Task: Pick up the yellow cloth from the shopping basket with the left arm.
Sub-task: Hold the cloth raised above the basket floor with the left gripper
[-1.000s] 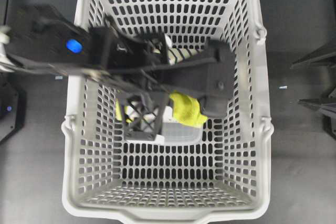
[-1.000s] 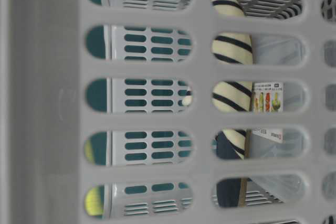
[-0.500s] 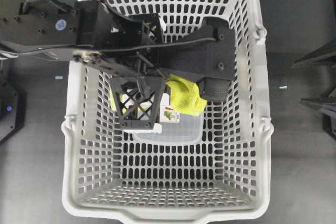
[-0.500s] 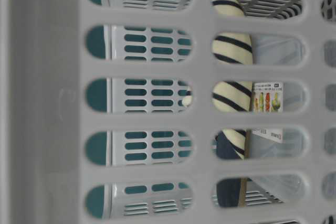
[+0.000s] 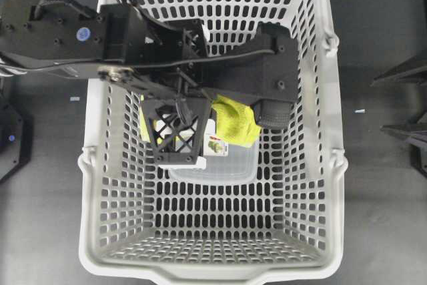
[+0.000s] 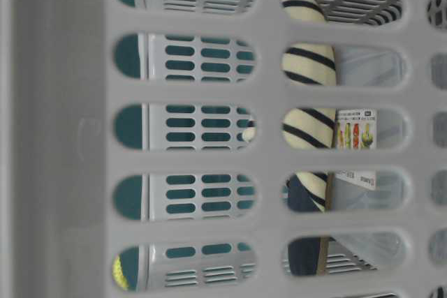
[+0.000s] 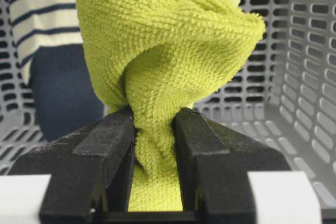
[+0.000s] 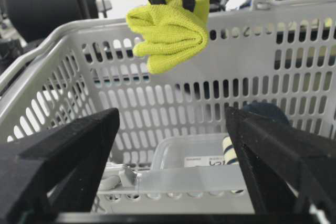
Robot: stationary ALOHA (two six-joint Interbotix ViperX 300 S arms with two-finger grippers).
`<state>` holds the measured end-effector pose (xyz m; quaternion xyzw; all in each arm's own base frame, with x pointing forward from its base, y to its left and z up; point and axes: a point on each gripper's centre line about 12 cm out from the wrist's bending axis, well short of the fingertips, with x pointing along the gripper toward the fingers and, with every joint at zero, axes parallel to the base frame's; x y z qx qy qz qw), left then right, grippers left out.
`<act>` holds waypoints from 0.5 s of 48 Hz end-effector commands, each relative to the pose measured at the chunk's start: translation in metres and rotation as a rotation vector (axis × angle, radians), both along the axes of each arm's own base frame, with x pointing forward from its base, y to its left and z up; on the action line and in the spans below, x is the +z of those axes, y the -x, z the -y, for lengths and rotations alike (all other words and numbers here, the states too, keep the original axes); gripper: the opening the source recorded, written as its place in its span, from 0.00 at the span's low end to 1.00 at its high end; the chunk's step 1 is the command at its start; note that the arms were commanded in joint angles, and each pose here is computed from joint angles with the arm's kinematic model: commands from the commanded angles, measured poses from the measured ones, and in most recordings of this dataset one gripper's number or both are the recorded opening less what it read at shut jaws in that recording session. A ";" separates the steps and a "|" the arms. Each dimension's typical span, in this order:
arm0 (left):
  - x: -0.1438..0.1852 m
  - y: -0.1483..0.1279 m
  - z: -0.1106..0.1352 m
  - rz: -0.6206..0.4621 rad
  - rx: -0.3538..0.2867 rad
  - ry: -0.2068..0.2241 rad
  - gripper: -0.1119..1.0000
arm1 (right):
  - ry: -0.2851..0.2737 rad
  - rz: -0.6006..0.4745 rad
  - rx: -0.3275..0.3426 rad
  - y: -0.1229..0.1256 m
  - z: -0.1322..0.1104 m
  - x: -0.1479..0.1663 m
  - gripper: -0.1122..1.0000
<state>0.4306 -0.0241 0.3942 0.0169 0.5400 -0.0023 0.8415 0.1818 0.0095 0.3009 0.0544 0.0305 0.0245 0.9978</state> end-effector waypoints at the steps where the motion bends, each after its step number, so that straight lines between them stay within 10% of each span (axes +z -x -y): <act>1: 0.010 0.003 -0.001 0.026 -0.001 -0.002 0.28 | -0.001 0.017 -0.002 -0.001 0.000 0.005 0.81; 24: 0.007 0.008 -0.001 -0.018 -0.004 -0.007 0.28 | -0.002 0.017 0.000 0.001 0.000 0.002 0.81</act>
